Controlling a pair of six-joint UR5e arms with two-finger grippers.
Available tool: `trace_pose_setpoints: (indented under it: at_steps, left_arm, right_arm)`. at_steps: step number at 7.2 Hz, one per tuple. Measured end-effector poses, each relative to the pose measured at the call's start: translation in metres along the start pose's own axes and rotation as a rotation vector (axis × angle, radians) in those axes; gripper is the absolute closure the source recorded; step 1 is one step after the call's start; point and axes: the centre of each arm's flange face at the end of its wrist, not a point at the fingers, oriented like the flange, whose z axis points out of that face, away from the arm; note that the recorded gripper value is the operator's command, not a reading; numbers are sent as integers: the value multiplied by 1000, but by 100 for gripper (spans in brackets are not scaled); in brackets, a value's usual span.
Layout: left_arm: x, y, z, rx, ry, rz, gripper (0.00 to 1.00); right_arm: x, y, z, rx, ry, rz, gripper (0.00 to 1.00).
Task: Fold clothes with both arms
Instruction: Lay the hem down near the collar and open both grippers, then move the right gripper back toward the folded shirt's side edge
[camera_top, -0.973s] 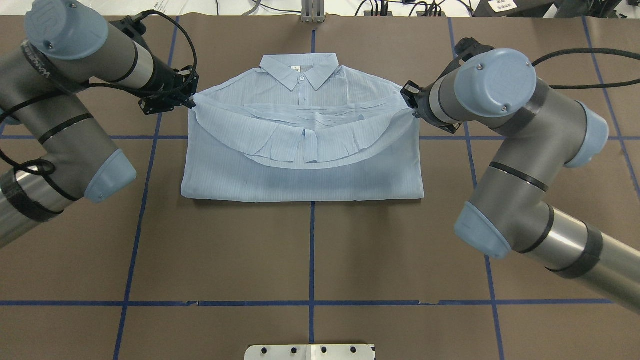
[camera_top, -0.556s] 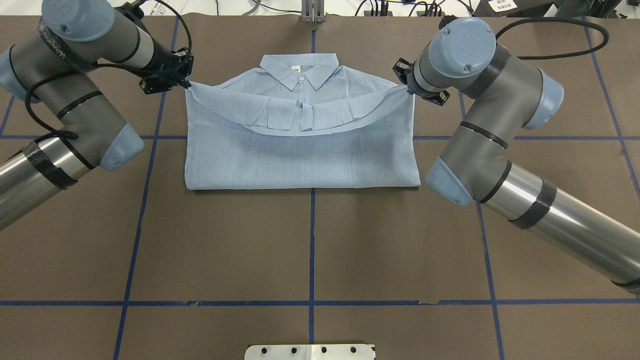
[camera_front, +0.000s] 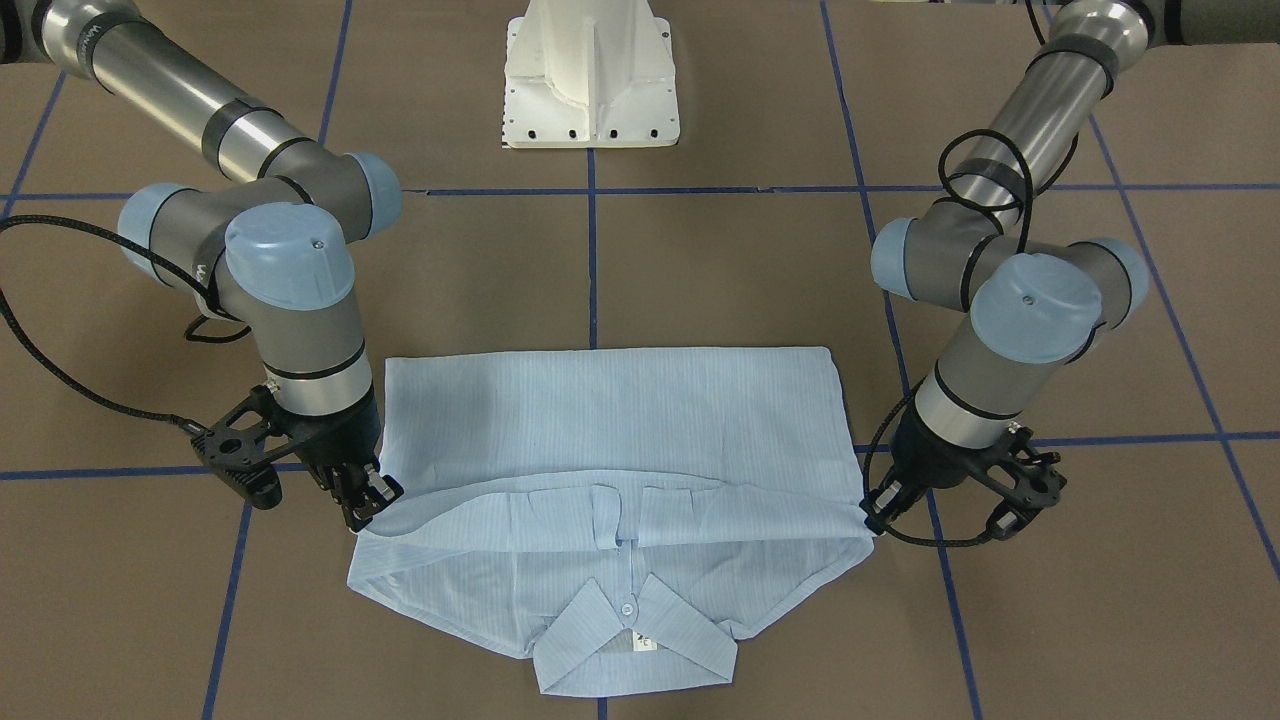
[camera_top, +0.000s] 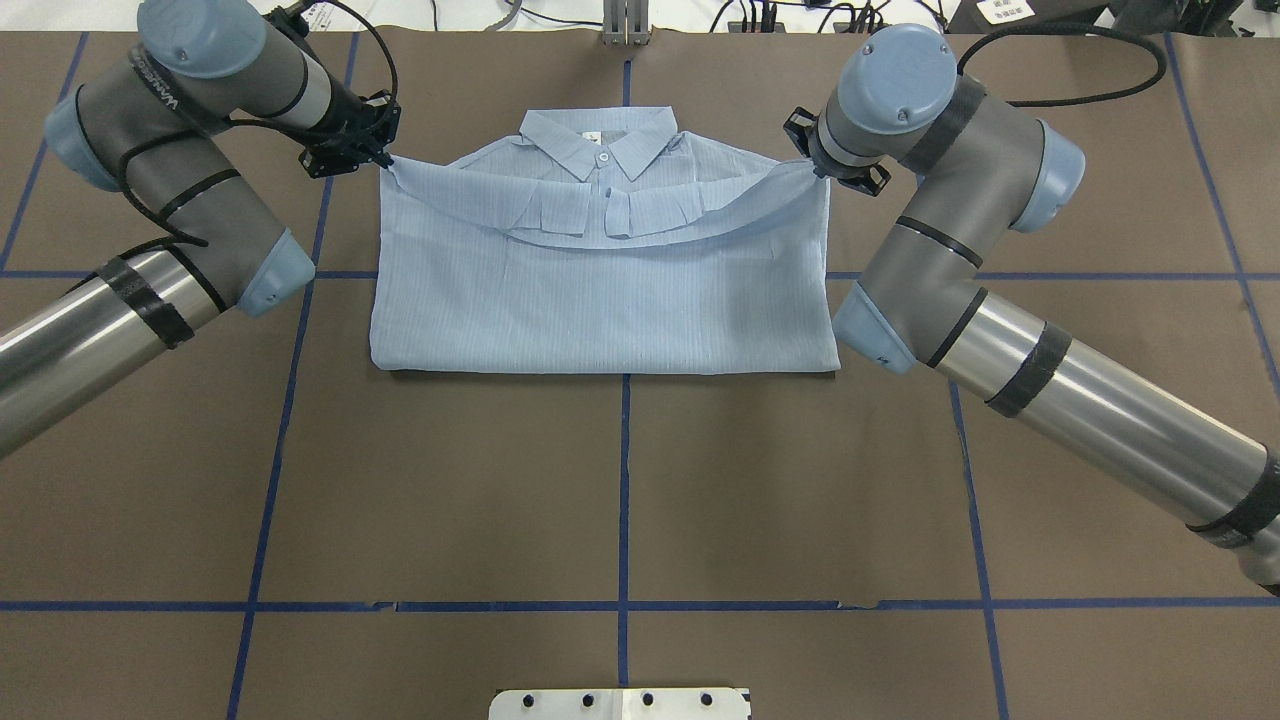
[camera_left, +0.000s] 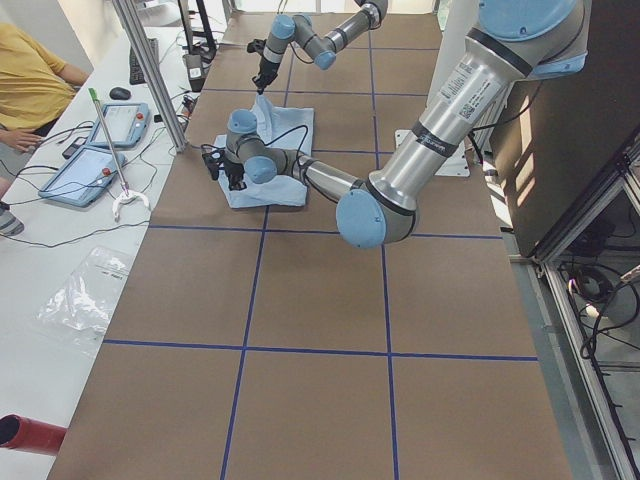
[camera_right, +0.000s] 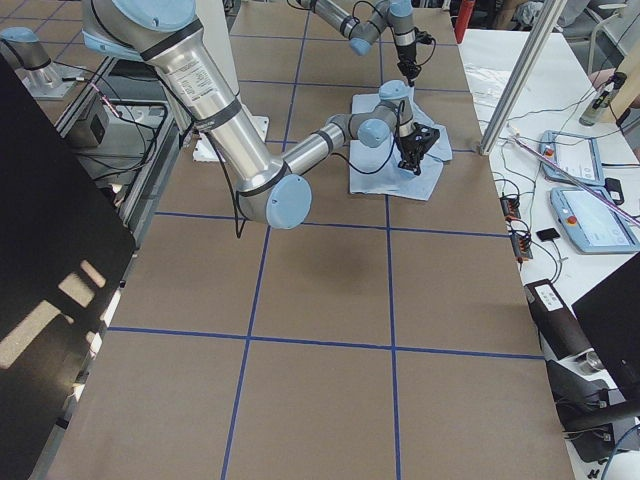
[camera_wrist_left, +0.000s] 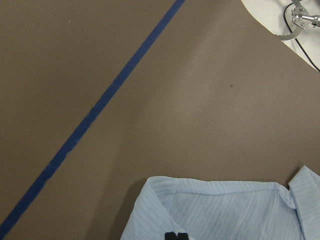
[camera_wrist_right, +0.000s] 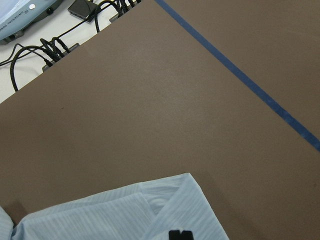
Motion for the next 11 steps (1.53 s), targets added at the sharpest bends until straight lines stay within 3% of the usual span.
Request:
trace_pose_setpoints:
  at_steps: [3,4,5,8,11]
  left_arm:
    - [-6,-4,15,-1,-8,-1,100]
    - [-5,-3,15,-1,-8,0,85]
    - [-5,-3,15,-2,-8,0,71]
    - [-7,-3,16,-2,-9,2,64]
    - [-2,0,2,-4,14,10,64]
  right_arm:
    - [0,-2,10,2,16,-21,99]
    - [0,-2,12,2,20,-28,61]
    - [0,-2,14,1,15,-32,39]
    - [-4,-1,19,-7,-24,-37,13]
    - [9,12,-18,-68,-92,-31,9]
